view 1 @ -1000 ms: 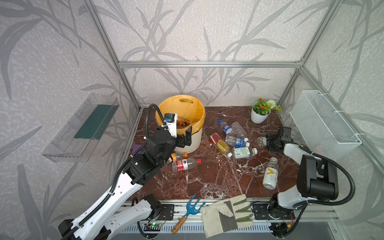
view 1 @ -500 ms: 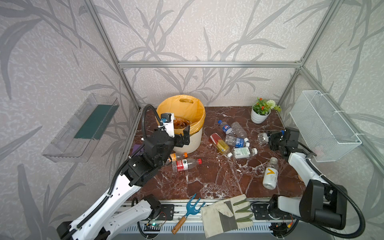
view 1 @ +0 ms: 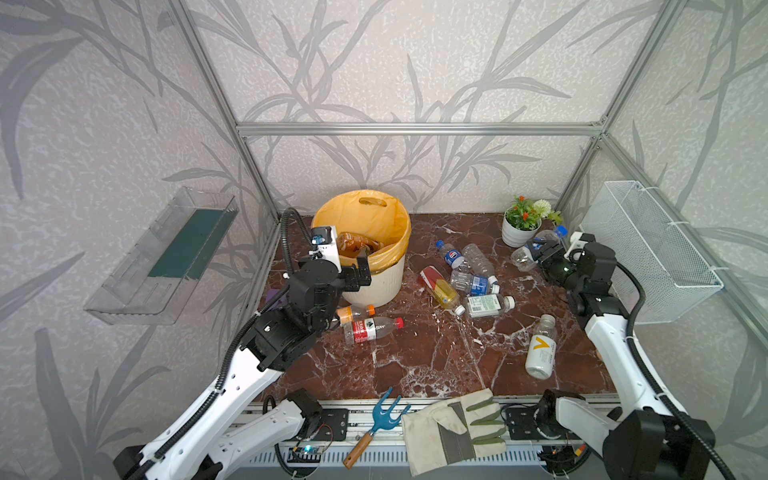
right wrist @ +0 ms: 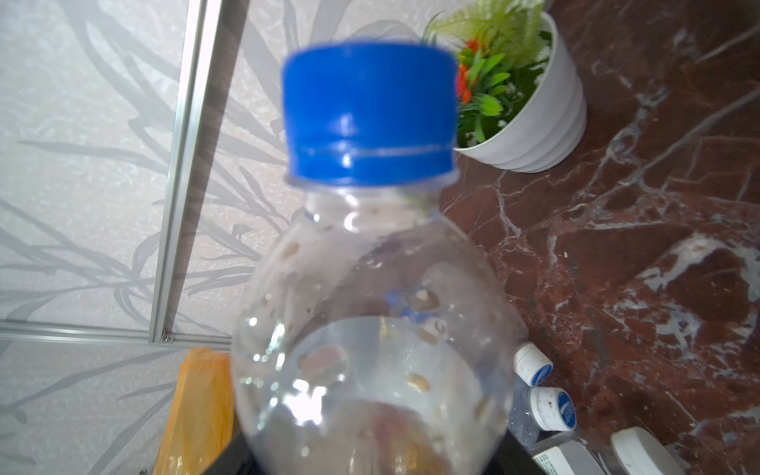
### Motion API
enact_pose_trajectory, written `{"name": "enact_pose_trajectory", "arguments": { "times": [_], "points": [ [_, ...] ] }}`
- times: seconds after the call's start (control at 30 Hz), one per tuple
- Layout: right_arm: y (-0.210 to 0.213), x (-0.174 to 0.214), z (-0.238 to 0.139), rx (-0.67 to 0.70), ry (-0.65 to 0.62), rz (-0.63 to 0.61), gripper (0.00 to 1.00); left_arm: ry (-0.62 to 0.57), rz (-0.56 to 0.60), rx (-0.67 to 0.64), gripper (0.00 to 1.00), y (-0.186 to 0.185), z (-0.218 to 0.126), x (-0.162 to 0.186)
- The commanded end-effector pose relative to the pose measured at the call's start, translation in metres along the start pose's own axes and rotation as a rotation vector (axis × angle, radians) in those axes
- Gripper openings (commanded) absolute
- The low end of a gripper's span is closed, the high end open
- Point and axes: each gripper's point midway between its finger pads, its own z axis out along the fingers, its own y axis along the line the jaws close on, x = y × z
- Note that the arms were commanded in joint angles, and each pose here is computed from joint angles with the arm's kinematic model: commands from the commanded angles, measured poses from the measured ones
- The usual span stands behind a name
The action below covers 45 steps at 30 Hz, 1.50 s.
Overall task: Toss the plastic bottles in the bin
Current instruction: 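Lift the blue-capped water bottle and carry it over the bin with the right gripper, then open the right gripper to drop the water bottle into the bin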
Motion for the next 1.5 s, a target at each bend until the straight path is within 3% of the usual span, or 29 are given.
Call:
{"name": "enact_pose_trajectory", "arguments": {
  "times": [0.0, 0.3, 0.57, 0.63, 0.77, 0.83, 0.93, 0.97, 1.0, 1.03, 1.17, 1.33, 1.47],
  "points": [
    [0.043, 0.003, -0.008, -0.094, -0.011, -0.15, 0.6, -0.027, -0.045, -0.066, 0.99, 0.017, -0.007, -0.008],
    [0.143, 0.035, 0.007, -0.314, 0.029, -0.334, 0.61, -0.018, -0.096, -0.144, 0.99, 0.038, -0.012, -0.004],
    [0.232, 0.096, 0.039, -0.492, 0.092, -0.454, 0.61, -0.01, -0.14, -0.196, 0.99, 0.056, -0.016, 0.004],
    [0.259, 0.119, 0.047, -0.548, 0.131, -0.464, 0.6, -0.006, -0.142, -0.193, 0.99, 0.057, -0.017, 0.005],
    [0.314, 0.195, 0.066, -0.64, 0.298, -0.632, 0.61, 0.013, -0.14, -0.178, 0.99, 0.054, -0.013, 0.008],
    [0.313, 0.211, 0.084, -0.596, 0.356, -0.67, 0.69, 0.034, -0.132, -0.163, 0.99, 0.051, -0.011, 0.009],
    [0.309, 0.197, 0.088, -0.562, 0.334, -0.675, 0.82, 0.063, -0.111, -0.159, 0.99, 0.051, -0.012, 0.01],
    [0.309, 0.195, 0.084, -0.55, 0.329, -0.706, 0.95, 0.065, -0.106, -0.159, 0.99, 0.051, -0.012, 0.011],
    [0.306, 0.19, 0.082, -0.521, 0.324, -0.736, 0.99, 0.066, -0.106, -0.155, 0.99, 0.051, -0.012, 0.011],
    [0.299, 0.177, 0.081, -0.469, 0.288, -0.759, 0.99, 0.063, -0.109, -0.15, 0.99, 0.05, -0.012, 0.009],
    [0.298, 0.124, 0.052, -0.519, 0.169, -0.663, 0.99, 0.06, -0.126, -0.122, 0.99, 0.046, -0.013, 0.009],
    [0.295, 0.097, 0.013, -0.543, 0.055, -0.706, 0.99, 0.055, -0.128, -0.065, 0.99, 0.035, -0.009, 0.009],
    [0.261, 0.078, -0.003, -0.446, 0.02, -0.746, 0.99, 0.06, -0.101, 0.003, 0.99, 0.024, -0.01, 0.007]
  ]
}}
